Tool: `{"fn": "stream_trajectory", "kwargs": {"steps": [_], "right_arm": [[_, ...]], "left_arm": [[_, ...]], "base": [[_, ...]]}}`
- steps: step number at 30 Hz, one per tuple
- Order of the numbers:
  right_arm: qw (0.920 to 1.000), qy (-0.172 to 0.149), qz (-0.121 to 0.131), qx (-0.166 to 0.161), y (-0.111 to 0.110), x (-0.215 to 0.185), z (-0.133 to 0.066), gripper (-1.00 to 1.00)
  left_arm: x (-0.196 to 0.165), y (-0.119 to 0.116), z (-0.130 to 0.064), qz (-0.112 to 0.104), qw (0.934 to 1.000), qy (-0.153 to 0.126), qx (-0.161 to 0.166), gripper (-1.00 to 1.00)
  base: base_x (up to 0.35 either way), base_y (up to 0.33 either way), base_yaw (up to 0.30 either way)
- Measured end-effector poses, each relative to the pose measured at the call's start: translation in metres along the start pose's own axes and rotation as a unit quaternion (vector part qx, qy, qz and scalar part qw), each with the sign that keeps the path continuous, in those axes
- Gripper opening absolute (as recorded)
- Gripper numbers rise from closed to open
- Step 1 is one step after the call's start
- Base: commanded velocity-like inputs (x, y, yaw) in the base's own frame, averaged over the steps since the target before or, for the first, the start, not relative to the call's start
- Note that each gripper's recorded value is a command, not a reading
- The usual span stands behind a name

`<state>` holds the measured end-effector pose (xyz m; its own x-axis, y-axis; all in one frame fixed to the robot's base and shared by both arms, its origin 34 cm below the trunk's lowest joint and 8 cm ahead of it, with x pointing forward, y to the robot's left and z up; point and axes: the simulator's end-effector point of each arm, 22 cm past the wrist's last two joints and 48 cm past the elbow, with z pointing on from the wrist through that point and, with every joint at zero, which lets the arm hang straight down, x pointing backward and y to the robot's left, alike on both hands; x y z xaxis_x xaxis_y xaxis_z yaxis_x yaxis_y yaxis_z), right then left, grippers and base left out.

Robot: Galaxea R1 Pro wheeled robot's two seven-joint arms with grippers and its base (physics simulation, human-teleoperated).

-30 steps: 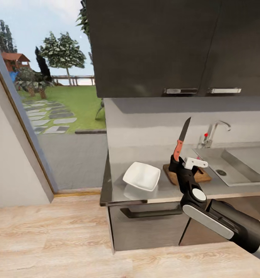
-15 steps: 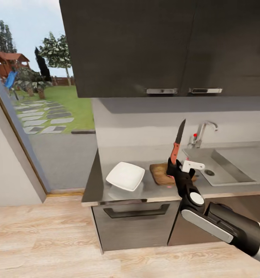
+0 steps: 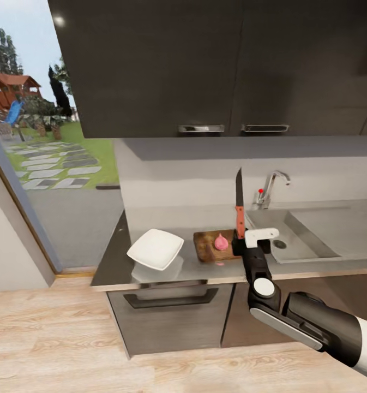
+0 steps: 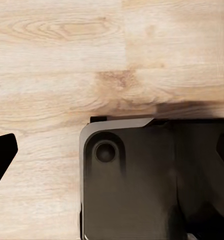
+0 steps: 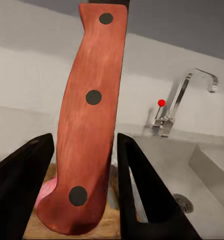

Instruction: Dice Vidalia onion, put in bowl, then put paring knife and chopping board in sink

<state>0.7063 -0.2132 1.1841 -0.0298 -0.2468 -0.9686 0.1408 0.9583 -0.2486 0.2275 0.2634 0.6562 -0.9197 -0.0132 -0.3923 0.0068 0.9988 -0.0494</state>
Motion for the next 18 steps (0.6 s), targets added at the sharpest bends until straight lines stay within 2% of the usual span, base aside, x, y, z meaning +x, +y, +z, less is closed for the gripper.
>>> {"fn": "stream_trajectory", "kwargs": {"steps": [6, 7, 8, 9, 10, 13, 15, 16, 18], "right_arm": [[0.9996, 0.014, -0.024, -0.005, 0.008, 0.003, -0.002, -1.00], [0.9982, 0.028, -0.053, -0.005, 0.008, 0.009, -0.002, -1.00], [0.9944, 0.047, -0.094, -0.005, 0.007, 0.017, -0.002, -1.00], [0.9865, 0.073, -0.147, 0.000, 0.000, 0.025, 0.000, -1.00], [0.9815, 0.087, -0.170, 0.009, -0.009, 0.025, 0.003, -1.00], [0.9721, 0.119, -0.198, 0.041, -0.042, 0.019, 0.016, -1.00], [0.9595, 0.157, -0.229, 0.046, -0.061, 0.022, 0.021, -1.00], [0.9568, 0.164, -0.236, 0.045, -0.064, 0.023, 0.022, -1.00], [0.9529, 0.154, -0.254, 0.059, -0.073, 0.015, 0.025, -1.00]], "left_arm": [[-0.001, -0.002, 0.000, -0.001, 1.0000, -0.001, 0.001, 1.00], [-0.001, -0.002, 0.000, -0.001, 1.0000, -0.001, 0.001, 1.00], [-0.001, -0.002, 0.000, -0.001, 1.0000, -0.001, 0.001, 1.00], [-0.001, -0.003, 0.000, -0.001, 1.0000, -0.001, 0.001, 1.00], [-0.001, -0.003, 0.000, -0.001, 1.0000, -0.001, 0.001, 1.00], [-0.001, -0.003, 0.000, -0.001, 1.0000, -0.001, 0.001, 1.00], [-0.001, -0.003, 0.000, -0.001, 1.0000, -0.001, 0.001, 1.00], [-0.002, -0.003, 0.000, -0.001, 1.0000, -0.002, 0.001, 1.00], [-0.002, -0.003, 0.000, -0.001, 1.0000, -0.002, 0.001, 1.00]], "base": [[0.000, -0.262, 0.000], [0.000, -0.256, 0.000], [0.000, -0.251, 0.000], [0.000, -0.248, 0.000], [0.000, -0.244, 0.000], [0.000, -0.237, 0.000], [0.000, -0.218, 0.000], [0.000, -0.198, 0.000], [0.000, -0.141, 0.000]]}}
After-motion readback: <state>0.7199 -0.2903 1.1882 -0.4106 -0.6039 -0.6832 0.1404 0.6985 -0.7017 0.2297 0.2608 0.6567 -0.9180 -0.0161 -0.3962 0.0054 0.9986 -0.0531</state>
